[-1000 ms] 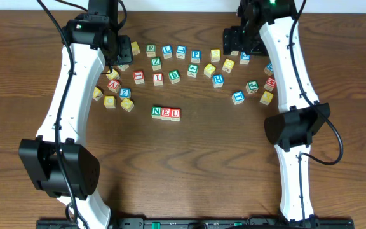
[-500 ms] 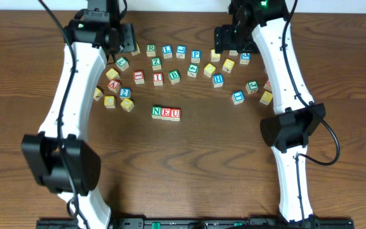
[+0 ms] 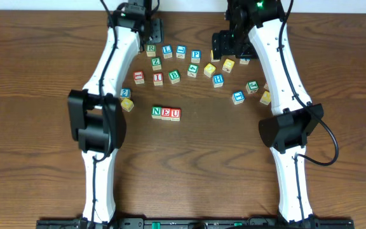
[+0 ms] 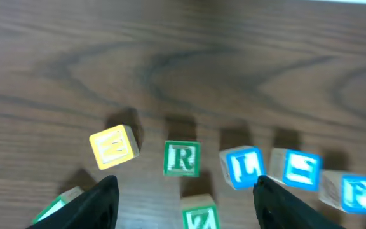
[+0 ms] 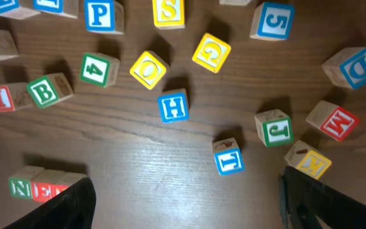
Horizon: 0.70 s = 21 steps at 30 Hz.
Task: Spell out NEURIPS
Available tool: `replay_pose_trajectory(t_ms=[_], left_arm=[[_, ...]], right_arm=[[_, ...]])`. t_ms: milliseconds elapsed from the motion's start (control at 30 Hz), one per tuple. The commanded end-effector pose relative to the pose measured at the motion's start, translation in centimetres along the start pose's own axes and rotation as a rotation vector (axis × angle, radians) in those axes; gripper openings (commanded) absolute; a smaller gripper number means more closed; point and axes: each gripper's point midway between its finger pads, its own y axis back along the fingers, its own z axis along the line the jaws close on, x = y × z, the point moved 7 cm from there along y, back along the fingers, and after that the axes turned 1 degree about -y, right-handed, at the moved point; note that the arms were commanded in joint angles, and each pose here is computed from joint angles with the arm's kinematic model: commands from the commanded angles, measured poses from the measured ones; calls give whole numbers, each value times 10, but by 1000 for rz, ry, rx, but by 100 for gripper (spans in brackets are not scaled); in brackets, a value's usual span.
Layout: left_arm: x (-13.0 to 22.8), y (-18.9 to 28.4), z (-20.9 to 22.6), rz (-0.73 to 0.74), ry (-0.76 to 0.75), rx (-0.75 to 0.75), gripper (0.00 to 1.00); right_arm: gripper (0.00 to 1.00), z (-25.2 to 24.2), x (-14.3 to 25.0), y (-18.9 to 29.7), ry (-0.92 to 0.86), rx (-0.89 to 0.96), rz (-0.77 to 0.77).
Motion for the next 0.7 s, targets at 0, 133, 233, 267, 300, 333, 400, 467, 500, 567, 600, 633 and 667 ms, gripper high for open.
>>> replay_pose_trajectory(t_ms=[0,133,233,267,300,333,400,467,500,567,600,633,667], left_arm=[[-3,-13,3,-14,20,-27,64],[1,-24,-2,-16,7,-54,63],[5,-34,-3,-24,-5,-114,63],[6,-36,-2,-25,-6,-126,63],[8,-39,-2,-21,-7,-133,63],[9,-42,-2,-20,-7,-132,63],[11,-47,-2,-14,-8,-133,64],[13,-51,-2,-11,-9,-134,63],[13,-52,-2,-11,-9,-135,63],[14,-56,-2,-11,-9,-135,63],[15,-59,-2,-9,-10,-135,63],[16,-60,-2,-9,-9,-135,63],[17,-63,-2,-6,-10,-135,64]], right_arm=[[88,1,3,3,7,9,3],[88,1,3,3,7,9,3],[87,1,3,3,8,10,6],[87,2,4,3,8,10,9],[87,2,4,3,9,10,10],[87,2,4,3,11,11,11],[87,2,5,3,16,12,13],[87,2,5,3,16,12,13],[87,2,5,3,16,12,13],[87,2,5,3,16,12,14],[87,2,5,3,17,12,16],[86,2,5,3,17,13,17],[87,2,6,3,17,13,18]])
